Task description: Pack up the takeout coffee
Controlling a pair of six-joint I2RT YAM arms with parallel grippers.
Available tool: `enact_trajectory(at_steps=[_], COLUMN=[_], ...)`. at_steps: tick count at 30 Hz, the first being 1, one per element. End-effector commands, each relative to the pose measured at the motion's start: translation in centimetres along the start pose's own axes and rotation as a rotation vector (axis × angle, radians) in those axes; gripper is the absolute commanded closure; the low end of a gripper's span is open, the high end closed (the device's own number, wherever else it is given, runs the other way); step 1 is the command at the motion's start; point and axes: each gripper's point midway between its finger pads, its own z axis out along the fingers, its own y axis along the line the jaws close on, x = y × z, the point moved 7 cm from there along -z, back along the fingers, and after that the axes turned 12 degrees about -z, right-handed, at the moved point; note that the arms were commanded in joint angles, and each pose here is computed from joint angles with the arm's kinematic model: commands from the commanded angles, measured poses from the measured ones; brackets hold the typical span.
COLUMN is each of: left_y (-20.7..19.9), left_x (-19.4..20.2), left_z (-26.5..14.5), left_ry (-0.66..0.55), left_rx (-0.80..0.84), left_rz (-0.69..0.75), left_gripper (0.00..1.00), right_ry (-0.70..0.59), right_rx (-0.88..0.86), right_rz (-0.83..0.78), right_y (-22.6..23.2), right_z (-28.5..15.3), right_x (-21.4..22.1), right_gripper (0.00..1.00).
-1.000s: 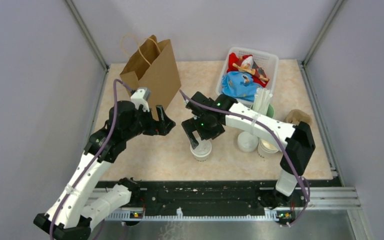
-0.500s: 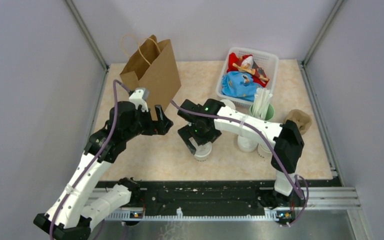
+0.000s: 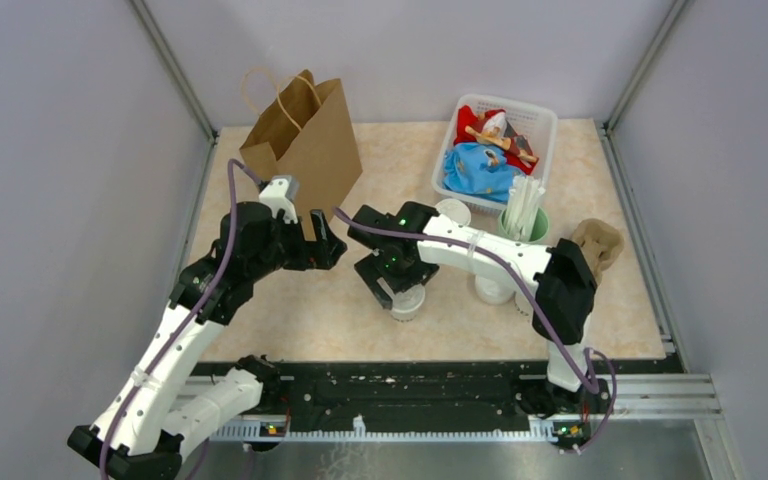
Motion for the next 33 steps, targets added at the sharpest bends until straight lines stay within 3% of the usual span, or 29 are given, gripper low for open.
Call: enact_trajectory(at_steps=[1, 6, 13, 20, 28, 33], left_y=[-0.3, -0.5, -0.8, -1.4, -2.9, -3.7], left_x=[-0.6, -0.8, -0.9, -1.8, -6.6, -11.5], left_z=[-0.1, 0.1, 0.2, 0.0, -0.5, -1.0], left_ry=[-0.024, -0.023, -0.016, -0.024, -0.096, -0.224], left_rx=[0.009, 0.019, 0.028, 0.03, -0.094, -0.236], left_rz=[0.013, 0.014, 0.013, 0.015, 0.051, 0.091], left_gripper=[0.02, 0.02, 0.02, 0.02, 0.02, 0.02], right_ry=[-0.046, -0.064, -0.116, -0.115, -0.204, -0.317], right_rx=[0.073, 0.148, 0.153, 0.185, 0.139, 0.103], right_rz=[0.001, 0.074, 0.266, 0.324, 0.312, 0.292], right_y=[-0.4, -2.2, -8.2, -11.3, -11.3, -11.4], right_z=[-1.4, -1.0, -0.2, 0.6, -3.5, -8.4], right_x=[-0.6, 0.3, 1.1, 2.1, 0.5, -0.7], right_gripper=[0.17, 0.23, 0.23, 0.2, 0.02, 0.01])
